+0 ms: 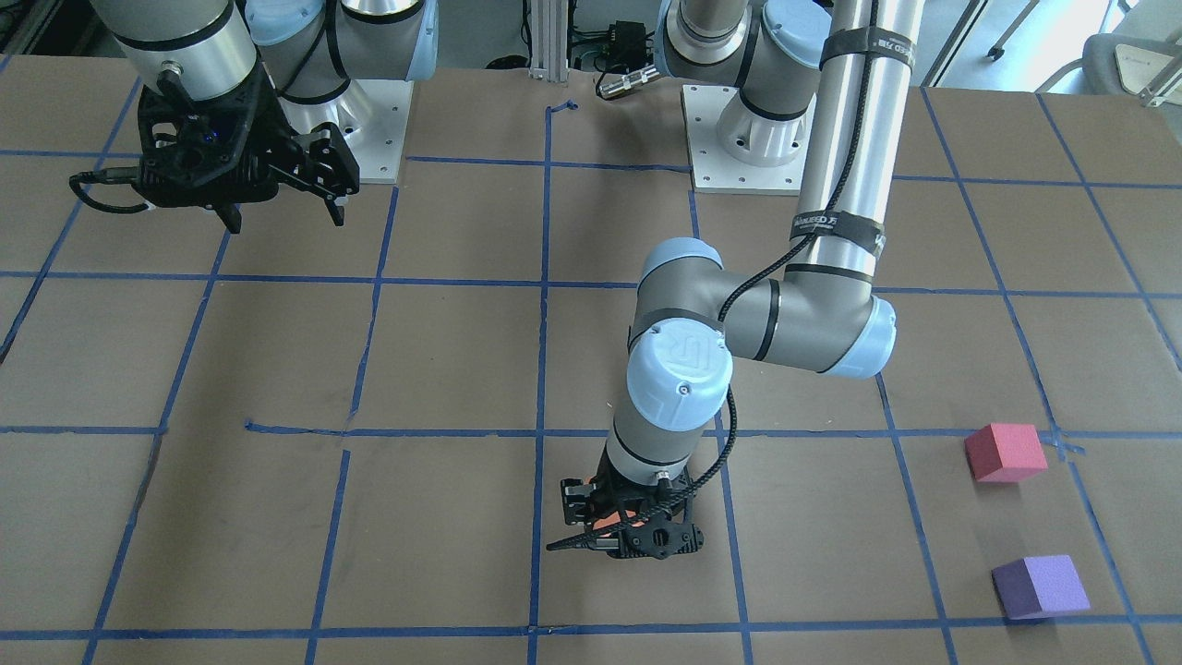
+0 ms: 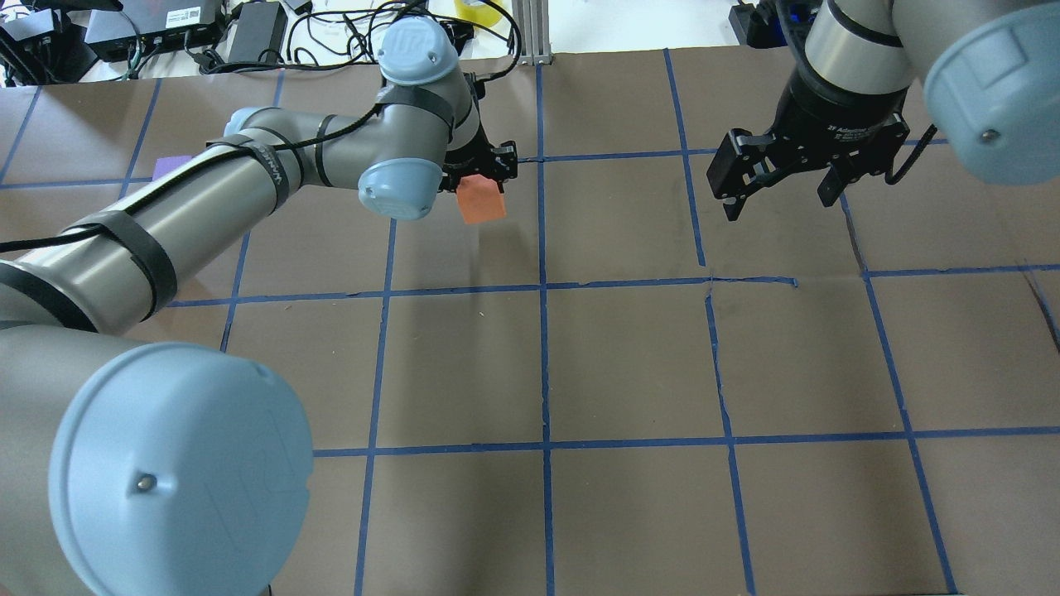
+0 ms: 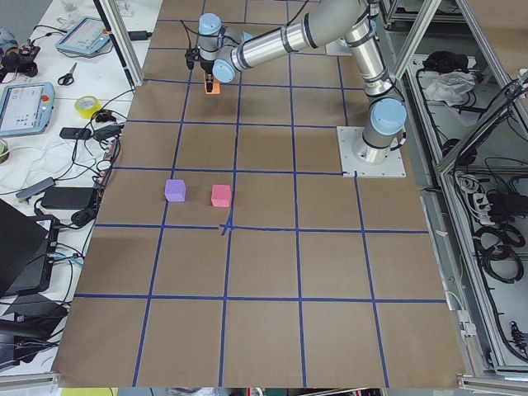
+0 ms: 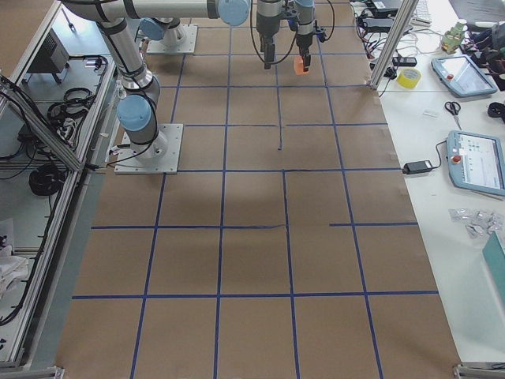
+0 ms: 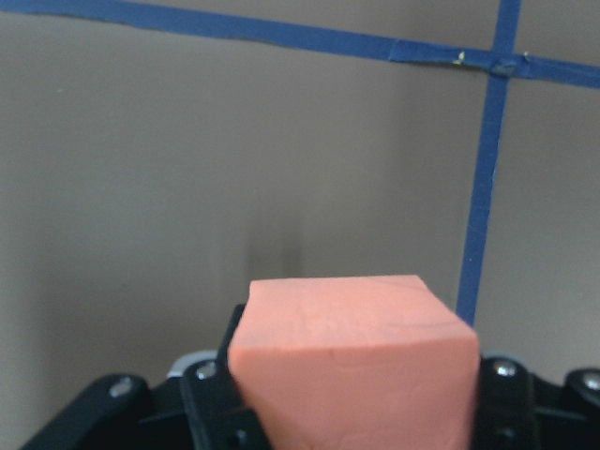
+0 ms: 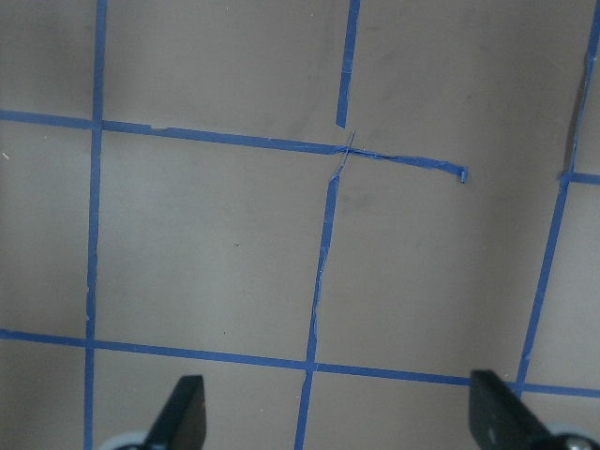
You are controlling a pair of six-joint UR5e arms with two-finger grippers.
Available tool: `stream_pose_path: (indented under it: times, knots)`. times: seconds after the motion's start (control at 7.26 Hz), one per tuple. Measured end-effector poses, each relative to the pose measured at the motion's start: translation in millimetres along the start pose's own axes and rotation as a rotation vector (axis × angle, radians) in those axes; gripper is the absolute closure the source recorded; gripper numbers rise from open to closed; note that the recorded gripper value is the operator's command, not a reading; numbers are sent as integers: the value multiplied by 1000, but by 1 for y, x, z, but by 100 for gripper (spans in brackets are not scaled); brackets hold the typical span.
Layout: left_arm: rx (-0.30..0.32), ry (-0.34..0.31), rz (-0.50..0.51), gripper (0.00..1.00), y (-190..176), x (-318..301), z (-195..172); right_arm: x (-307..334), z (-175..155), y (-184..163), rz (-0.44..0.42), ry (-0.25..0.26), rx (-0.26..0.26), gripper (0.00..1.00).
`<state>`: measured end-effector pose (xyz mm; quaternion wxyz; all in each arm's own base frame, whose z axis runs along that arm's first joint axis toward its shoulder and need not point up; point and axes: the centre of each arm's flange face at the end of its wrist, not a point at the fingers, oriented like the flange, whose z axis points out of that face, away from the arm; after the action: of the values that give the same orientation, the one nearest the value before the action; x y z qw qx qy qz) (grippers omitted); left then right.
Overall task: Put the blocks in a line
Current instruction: 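Grasp the orange cube with the left gripper and lift it, then carry the orange cube with the left gripper between the purple and pink cubes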
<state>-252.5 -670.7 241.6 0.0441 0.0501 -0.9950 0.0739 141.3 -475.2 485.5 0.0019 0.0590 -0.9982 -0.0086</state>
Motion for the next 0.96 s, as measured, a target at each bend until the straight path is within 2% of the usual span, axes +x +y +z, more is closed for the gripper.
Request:
stream_pose_path:
  times: [0.28,0.55,0.96]
  knots:
    - [1,-21,-12,89,-37,-92,-34,0,-4,1,5,1,12,0]
    - [19,-35,33,89,-65,-204,-58,0,-6,1,4,-1,19,0]
    - [38,-1,110,89,-78,-357,-73,0,-5,-1,-5,-1,34,0]
